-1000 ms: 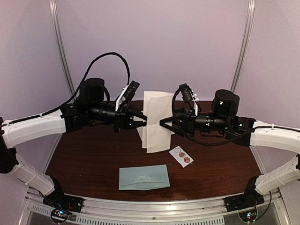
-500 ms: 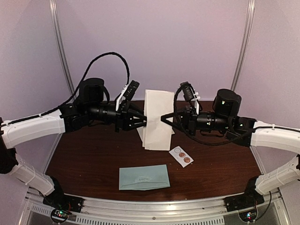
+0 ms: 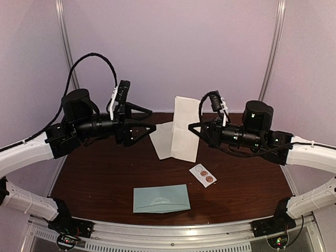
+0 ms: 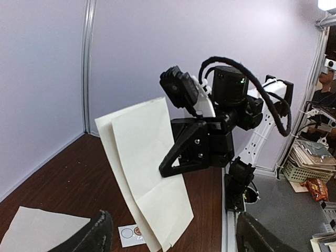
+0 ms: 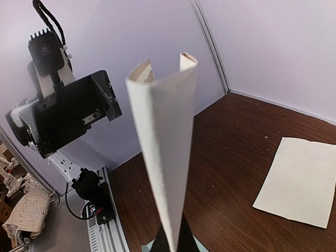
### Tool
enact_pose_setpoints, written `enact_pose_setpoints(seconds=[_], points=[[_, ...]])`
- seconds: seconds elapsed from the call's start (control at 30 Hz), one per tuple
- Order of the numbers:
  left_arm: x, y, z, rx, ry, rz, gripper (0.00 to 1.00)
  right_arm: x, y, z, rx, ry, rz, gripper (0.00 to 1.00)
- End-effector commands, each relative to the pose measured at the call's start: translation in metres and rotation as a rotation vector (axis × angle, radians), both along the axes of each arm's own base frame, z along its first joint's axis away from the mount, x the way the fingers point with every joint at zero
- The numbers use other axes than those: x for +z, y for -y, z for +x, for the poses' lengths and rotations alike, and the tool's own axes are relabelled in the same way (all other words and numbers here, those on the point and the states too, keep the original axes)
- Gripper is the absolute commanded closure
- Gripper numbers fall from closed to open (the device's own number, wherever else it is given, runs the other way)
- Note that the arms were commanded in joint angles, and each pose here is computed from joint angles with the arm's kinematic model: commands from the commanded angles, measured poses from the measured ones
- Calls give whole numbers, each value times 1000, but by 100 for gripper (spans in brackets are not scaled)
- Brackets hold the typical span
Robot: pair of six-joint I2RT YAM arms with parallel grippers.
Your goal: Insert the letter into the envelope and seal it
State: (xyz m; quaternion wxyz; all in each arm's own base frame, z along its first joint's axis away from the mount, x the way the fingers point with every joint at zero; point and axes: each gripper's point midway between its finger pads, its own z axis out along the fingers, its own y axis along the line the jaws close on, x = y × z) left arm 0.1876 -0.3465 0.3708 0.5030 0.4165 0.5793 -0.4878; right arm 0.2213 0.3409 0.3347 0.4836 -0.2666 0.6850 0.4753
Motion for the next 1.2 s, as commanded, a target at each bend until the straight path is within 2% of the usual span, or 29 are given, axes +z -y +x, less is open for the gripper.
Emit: enact_pose_setpoints(seconds=[0.0,0.23,0.4,0.57,0.7,1.03,1.1,1.17], points=[[4,4,8,31,-15,-42,16,8,-7,-7,59,17,10,100],[-12,16,13,-1,-59,-14,14,17,-24,-37,238,36,56,100],[-18,25,0,-107,-61,-1,16,23,-30,-48,306,46,73,100],[-26,35,-13,-220,-91,18,39,23,-34,-45,309,50,73,100],[-34,39,-15,-245,-101,34,49,25,-35,-44,309,54,82,100],[-34,42,-13,-246,-103,29,99,25,-33,-43,296,57,84,100],[-33,42,-13,-246,-103,23,100,24,-33,-43,291,54,83,99],[-33,41,-13,-240,-104,17,100,22,-33,-43,289,49,81,91]])
